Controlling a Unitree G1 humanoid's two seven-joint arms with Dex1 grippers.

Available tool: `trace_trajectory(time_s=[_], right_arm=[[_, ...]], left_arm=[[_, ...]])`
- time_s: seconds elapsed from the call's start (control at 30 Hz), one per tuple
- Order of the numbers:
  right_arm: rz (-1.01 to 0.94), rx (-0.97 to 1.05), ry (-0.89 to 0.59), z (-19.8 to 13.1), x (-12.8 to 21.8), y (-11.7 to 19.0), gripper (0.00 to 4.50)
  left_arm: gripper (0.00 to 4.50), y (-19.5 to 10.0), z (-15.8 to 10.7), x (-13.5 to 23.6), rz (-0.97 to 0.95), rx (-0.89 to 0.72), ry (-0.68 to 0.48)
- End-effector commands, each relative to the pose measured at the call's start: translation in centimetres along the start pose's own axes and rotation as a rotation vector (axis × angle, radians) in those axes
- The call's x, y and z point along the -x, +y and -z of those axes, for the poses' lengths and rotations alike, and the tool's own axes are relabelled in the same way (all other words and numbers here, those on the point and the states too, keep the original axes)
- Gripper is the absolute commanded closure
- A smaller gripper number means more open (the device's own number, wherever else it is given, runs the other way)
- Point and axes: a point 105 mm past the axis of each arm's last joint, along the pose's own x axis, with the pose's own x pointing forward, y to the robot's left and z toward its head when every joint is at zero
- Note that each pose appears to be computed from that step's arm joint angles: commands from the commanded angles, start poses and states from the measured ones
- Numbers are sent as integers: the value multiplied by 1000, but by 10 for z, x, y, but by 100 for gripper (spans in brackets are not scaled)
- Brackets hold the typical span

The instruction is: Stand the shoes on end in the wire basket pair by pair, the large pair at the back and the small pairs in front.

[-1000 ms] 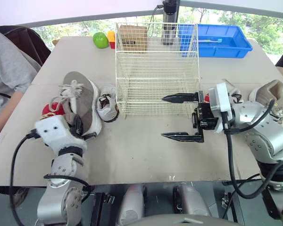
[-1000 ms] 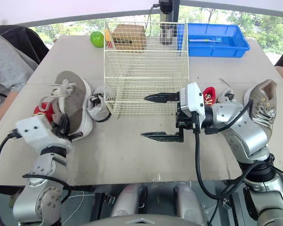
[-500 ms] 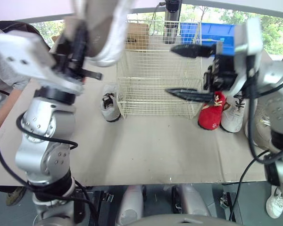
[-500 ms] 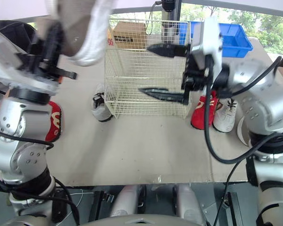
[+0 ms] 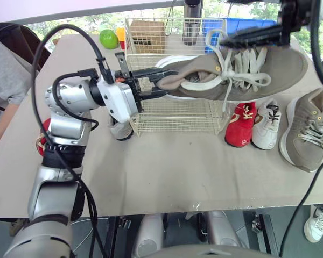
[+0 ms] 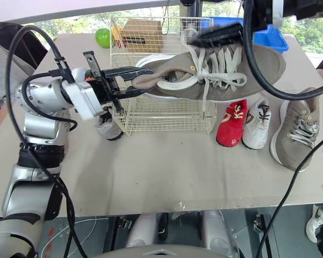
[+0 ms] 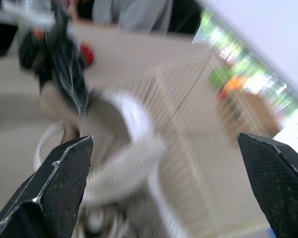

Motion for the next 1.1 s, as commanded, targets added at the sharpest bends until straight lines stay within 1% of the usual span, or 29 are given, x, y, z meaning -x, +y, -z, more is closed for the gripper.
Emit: trace_trajectory(time_s=[0.03,0.1,0.2,0.33,0.4,0.53,0.57,0.6,0.63,0.7,0.73,0.77,0.83,0.87,0.9,0.93,0.97,1.0,1.03,1.07,1.1], right_arm=[[-134,-110,125,21,14,7,0],[-169,-180,156,31,9,8,0],[-192,-236,161,34,3,5,0],[-230,-375,103,24,-2,3,0],[-251,-442,107,25,-6,4,0],[-278,-487,150,36,-13,8,0],[-281,-500,157,38,-14,8,40],[-285,-503,167,40,-15,8,54],[-290,-494,178,42,-15,9,83],[-292,-492,190,45,-16,10,153],[-292,-481,194,46,-15,10,207],[-291,-473,192,46,-15,10,230],[-285,-454,171,44,-13,8,299],[-279,-431,147,40,-11,7,322],[-275,-421,120,37,-9,6,357],[-268,-428,80,32,-7,5,387],[-258,-437,41,27,-4,4,414],[-245,-448,4,24,-2,3,442],[-226,-473,-51,19,1,2,450],[-210,-500,-96,16,3,0,450],[-189,-526,-156,13,5,-1,450]], left_arm=[[400,20,-17,-2,-64,-191,-86],[400,21,-18,-3,-61,-223,-104],[400,21,-21,-6,-52,-257,-131],[400,18,-23,-9,-31,-296,-153],[400,18,-23,-9,-29,-313,-157],[400,20,-25,-8,-33,-349,-166],[400,21,-25,-8,-35,-352,-169],[400,22,-26,-8,-41,-359,-173],[400,22,-26,-7,-44,-366,-172],[400,24,-27,-6,-48,-379,-172],[400,25,-26,-5,-51,-383,-166],[400,26,-26,-4,-55,-384,-163],[400,28,-26,-3,-72,-375,-155],[400,31,-25,-1,-94,-325,-147],[400,33,-23,1,-108,-261,-142],[400,39,-19,5,-158,-123,-130],[306,46,-14,10,-219,35,-126],[276,48,-9,13,-254,185,-116],[215,46,-2,17,-275,418,-105],[191,44,1,20,-299,633,-114],[146,46,3,27,-374,863,-132]])
